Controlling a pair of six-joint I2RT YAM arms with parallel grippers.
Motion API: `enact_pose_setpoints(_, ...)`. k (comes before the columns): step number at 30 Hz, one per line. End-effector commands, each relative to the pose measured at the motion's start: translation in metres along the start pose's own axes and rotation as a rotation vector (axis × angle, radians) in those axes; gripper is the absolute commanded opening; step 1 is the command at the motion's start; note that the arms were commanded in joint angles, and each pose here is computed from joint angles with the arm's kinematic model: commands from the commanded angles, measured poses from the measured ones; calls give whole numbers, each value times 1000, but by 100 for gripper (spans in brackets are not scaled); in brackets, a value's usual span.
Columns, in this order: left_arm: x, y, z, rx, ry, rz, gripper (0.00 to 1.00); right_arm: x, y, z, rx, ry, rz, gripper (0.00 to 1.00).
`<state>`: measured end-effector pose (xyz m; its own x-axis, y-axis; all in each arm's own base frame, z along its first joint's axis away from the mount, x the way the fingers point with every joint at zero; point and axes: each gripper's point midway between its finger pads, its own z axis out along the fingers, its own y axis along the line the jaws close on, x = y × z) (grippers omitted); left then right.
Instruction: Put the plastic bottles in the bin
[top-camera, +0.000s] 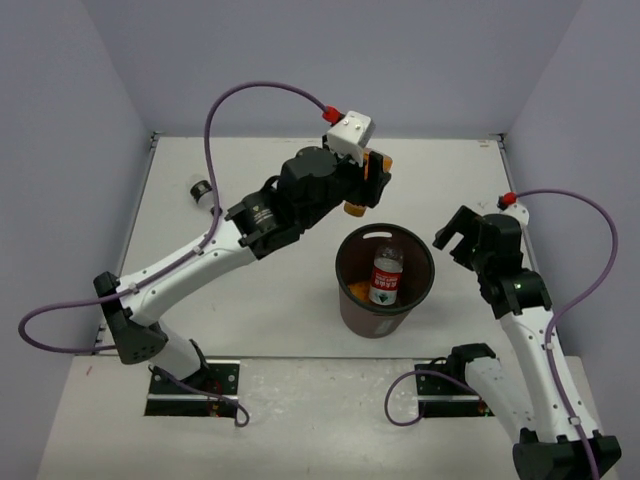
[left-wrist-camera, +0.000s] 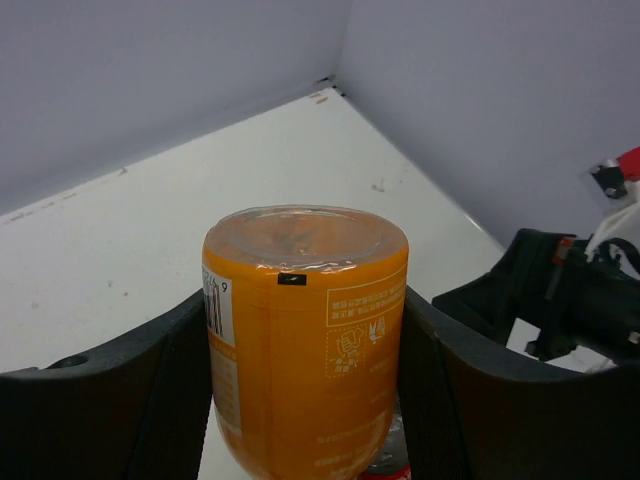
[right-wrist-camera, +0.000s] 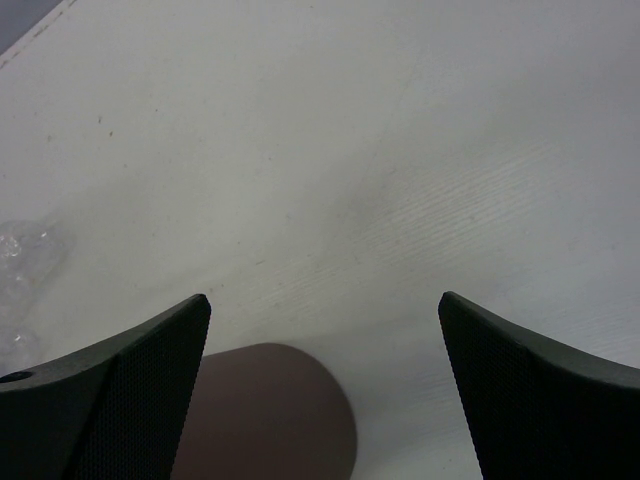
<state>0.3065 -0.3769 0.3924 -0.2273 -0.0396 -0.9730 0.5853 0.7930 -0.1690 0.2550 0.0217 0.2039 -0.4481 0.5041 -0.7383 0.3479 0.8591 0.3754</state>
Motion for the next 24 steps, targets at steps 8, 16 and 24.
enact_pose_setpoints(8, 82, -68, -51, 153, 96, -27, 64, 9, -11, 4, 30, 4, -5, 99)
enact_pose_setpoints(16, 80, -79, -64, 142, 94, -34, 99, 12, -9, 4, 19, 14, 2, 99)
enact_pose_setpoints(24, 46, -48, -77, -12, 28, -104, 100, 9, -8, 1, 10, 2, 10, 99)
